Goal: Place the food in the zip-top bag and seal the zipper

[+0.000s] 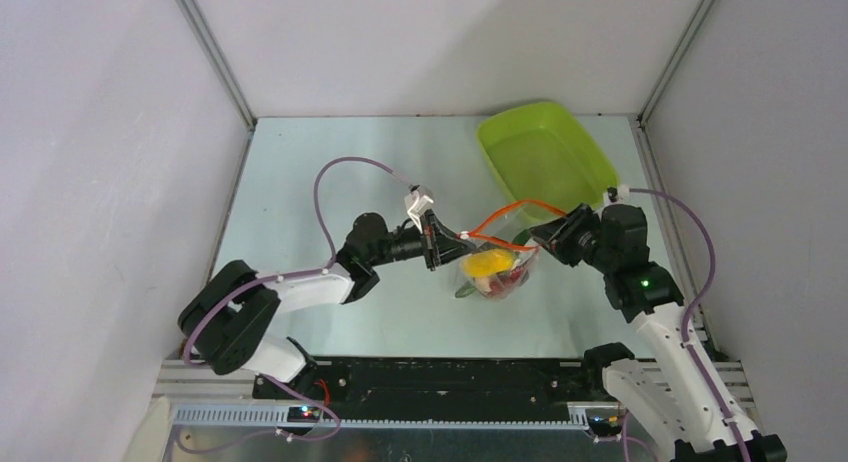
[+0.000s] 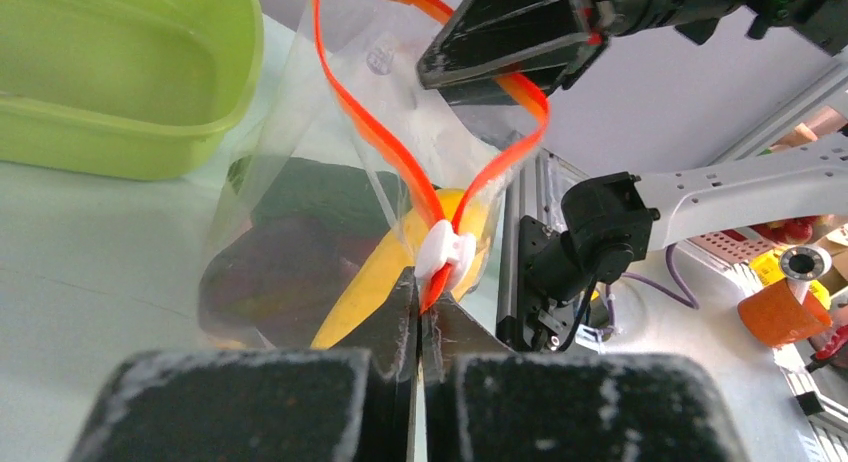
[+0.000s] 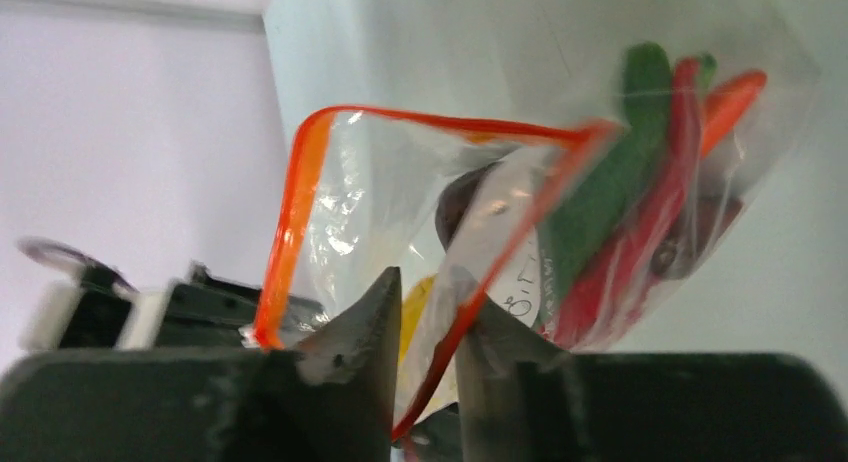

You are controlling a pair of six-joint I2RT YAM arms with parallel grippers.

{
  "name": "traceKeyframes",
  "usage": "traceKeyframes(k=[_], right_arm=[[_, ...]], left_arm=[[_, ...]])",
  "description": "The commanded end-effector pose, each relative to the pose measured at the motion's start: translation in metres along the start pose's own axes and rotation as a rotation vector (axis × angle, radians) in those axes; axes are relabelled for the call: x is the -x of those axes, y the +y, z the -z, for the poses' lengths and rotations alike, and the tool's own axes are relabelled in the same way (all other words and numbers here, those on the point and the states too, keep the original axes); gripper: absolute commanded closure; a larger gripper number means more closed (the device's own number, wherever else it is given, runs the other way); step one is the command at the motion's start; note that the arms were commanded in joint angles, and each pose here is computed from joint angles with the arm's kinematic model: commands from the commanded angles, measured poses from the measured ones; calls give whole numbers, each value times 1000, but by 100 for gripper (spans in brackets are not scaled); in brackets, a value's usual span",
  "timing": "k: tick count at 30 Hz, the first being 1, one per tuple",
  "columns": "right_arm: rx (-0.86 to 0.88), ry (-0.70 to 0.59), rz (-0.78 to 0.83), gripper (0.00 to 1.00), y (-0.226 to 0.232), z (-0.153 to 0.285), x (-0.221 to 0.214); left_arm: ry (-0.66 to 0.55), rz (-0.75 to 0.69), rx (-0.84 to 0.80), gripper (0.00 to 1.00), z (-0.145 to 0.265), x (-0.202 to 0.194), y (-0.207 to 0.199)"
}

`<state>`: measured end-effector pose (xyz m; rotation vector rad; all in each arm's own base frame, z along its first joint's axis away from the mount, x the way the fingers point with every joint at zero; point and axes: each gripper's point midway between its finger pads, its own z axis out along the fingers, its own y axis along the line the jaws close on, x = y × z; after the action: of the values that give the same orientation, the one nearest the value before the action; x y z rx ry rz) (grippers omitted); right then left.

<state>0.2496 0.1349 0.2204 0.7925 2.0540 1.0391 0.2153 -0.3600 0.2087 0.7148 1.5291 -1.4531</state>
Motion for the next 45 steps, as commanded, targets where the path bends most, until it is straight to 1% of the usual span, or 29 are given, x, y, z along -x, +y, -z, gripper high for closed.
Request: traceKeyframes(k=[1, 2, 3, 4, 5, 6, 7, 8, 9, 10, 11, 12, 13, 14, 15, 16, 17, 18, 21, 25, 26, 28, 31, 38, 45], right_arm=[[164, -36, 527, 63, 54, 36, -2], [177, -78, 676, 59, 57, 43, 2], [216, -86, 760, 51, 65, 50, -3], [258, -112, 885, 46, 71, 59, -3], [336, -89, 954, 39, 80, 66, -15], [391, -99, 1054, 36, 85, 73, -18], [475, -72, 1108, 32, 93, 80, -30], [525, -73, 1179, 32, 98, 85, -35], [634, -41, 1267, 32, 106, 94, -49], [688, -9, 1307, 32, 110, 96, -57], [797, 46, 1384, 32, 116, 102, -74], [844, 69, 1416, 32, 119, 104, -81], [921, 108, 1485, 32, 123, 105, -93], [965, 133, 1521, 32, 128, 109, -101], [994, 162, 1580, 32, 127, 102, -107], [1022, 186, 1606, 32, 131, 105, -111], [1037, 227, 1638, 33, 131, 96, -117], [1054, 252, 1649, 33, 134, 98, -120], [1097, 338, 1692, 35, 133, 82, -132], [1158, 347, 1715, 38, 140, 74, -138], [1201, 356, 1718, 40, 143, 77, -142], [1229, 393, 1704, 45, 144, 74, -147], [1216, 434, 1684, 48, 143, 62, -152], [1231, 455, 1680, 49, 145, 46, -163], [1267, 471, 1663, 51, 148, 39, -170]], left_arm=[[-3, -101, -33, 100, 3, 27, -24], [23, -90, -23, 100, 6, 22, -23], [20, -109, -25, 100, 9, 26, -27], [32, -110, -21, 100, 13, 25, -30], [39, -129, -19, 100, 14, 25, -31], [57, -127, 5, 100, 19, 23, -32], [66, -154, 13, 100, 20, 24, -32], [89, -150, 46, 100, 25, 22, -32], [98, -180, 53, 100, 26, 25, -34], [129, -175, 79, 100, 31, 20, -35], [136, -216, 77, 100, 33, 24, -38], [161, -220, 91, 100, 38, 21, -41], [163, -251, 96, 100, 40, 24, -43], [171, -257, 107, 100, 45, 24, -46], [177, -268, 116, 100, 48, 24, -46], [162, -281, 113, 100, 51, 29, -50], [158, -284, 121, 100, 53, 30, -50], [143, -290, 120, 100, 56, 34, -54], [135, -275, 131, 100, 59, 35, -56], [135, -285, 120, 100, 61, 34, -60], [136, -286, 117, 100, 60, 34, -61], [142, -284, 110, 100, 60, 33, -62], [141, -284, 103, 100, 60, 33, -64], [136, -287, 97, 100, 59, 34, -66], [135, -289, 96, 100, 58, 34, -67]])
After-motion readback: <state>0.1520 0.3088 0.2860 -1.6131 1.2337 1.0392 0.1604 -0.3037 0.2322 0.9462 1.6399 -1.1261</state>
